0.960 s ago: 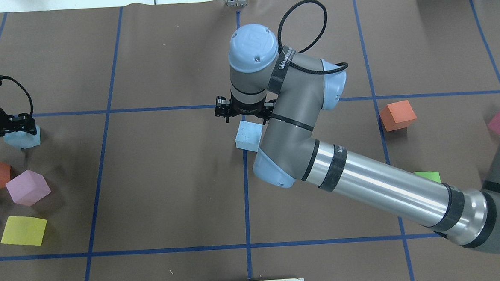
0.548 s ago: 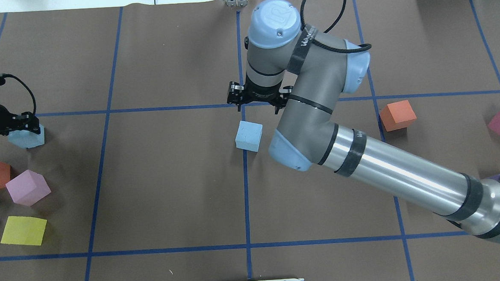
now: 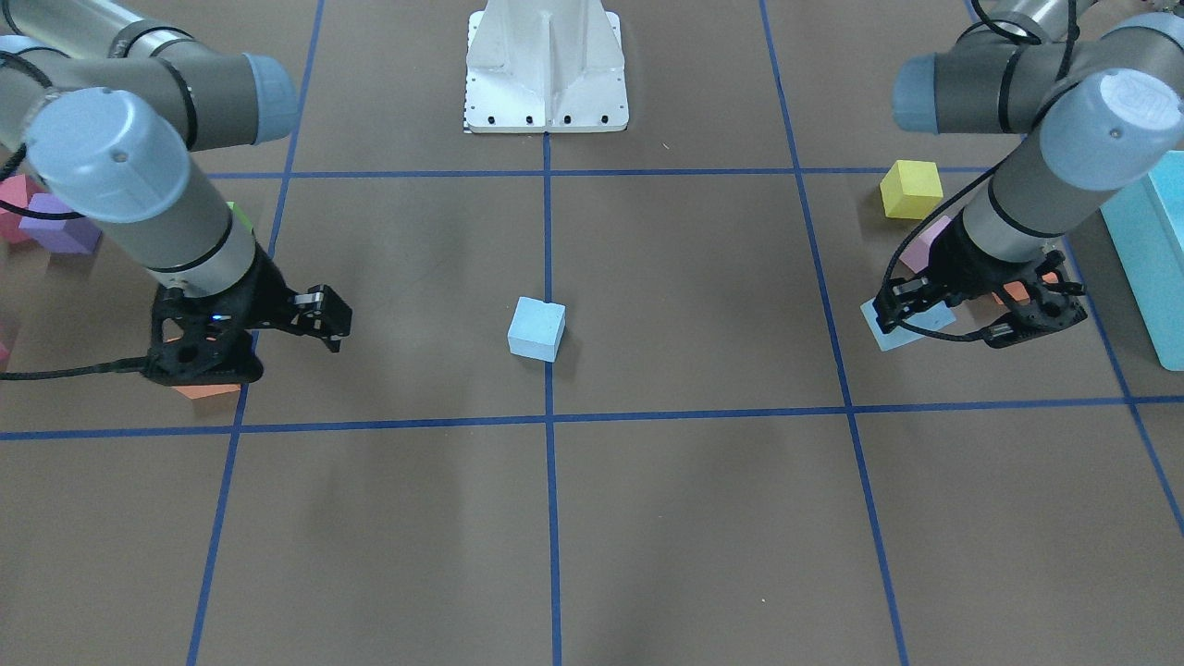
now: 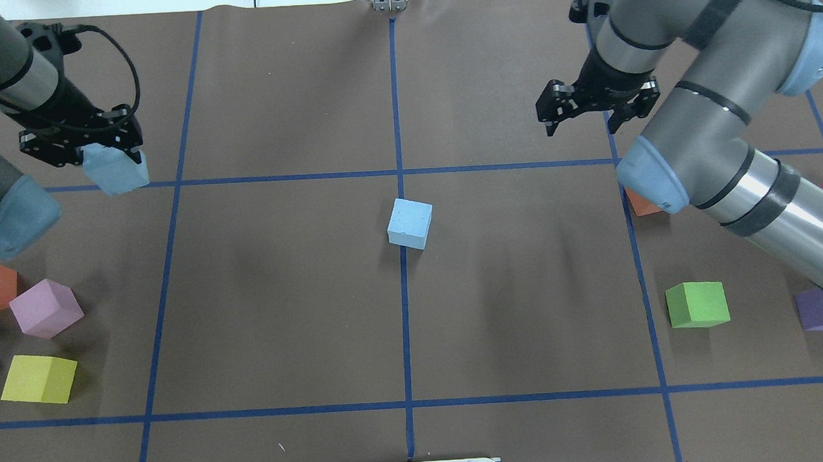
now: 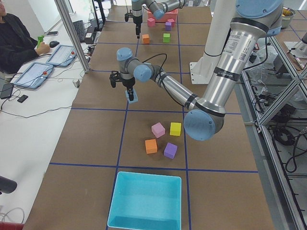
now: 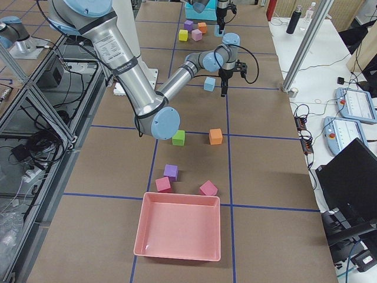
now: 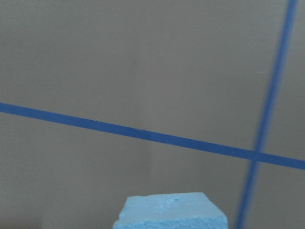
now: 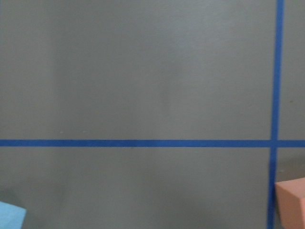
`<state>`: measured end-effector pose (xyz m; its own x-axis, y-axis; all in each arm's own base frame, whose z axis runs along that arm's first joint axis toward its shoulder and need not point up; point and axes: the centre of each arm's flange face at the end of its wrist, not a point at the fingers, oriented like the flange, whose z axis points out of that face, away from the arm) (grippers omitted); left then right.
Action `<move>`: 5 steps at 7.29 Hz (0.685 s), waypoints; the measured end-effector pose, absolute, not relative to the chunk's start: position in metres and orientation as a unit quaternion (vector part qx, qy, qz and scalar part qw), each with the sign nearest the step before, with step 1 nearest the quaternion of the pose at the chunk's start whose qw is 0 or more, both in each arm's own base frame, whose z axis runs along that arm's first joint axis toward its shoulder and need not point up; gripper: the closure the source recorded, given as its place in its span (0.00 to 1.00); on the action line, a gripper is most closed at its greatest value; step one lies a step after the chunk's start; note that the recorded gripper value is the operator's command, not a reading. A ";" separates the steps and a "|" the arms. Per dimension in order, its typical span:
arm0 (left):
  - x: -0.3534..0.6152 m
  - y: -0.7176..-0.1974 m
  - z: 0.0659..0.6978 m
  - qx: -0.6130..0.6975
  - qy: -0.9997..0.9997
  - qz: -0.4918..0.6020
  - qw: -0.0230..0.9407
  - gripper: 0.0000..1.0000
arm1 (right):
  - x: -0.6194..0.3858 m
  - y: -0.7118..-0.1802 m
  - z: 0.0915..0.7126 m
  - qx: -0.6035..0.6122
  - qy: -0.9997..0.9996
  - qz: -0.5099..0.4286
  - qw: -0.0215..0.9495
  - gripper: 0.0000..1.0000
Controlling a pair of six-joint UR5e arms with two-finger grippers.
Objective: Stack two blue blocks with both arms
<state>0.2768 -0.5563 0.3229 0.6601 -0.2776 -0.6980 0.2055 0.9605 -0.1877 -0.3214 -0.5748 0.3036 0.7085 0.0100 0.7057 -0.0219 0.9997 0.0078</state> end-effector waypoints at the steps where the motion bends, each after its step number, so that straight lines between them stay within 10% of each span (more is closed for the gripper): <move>1: 0.308 -0.548 0.276 -0.062 0.398 -0.151 0.903 0.61 | -0.287 -0.587 0.331 0.014 -0.372 0.003 0.928 0.00; 5: 0.467 -0.522 0.145 -0.087 0.395 -0.205 0.891 0.61 | -0.193 -0.637 0.434 0.016 -0.338 -0.056 0.939 0.00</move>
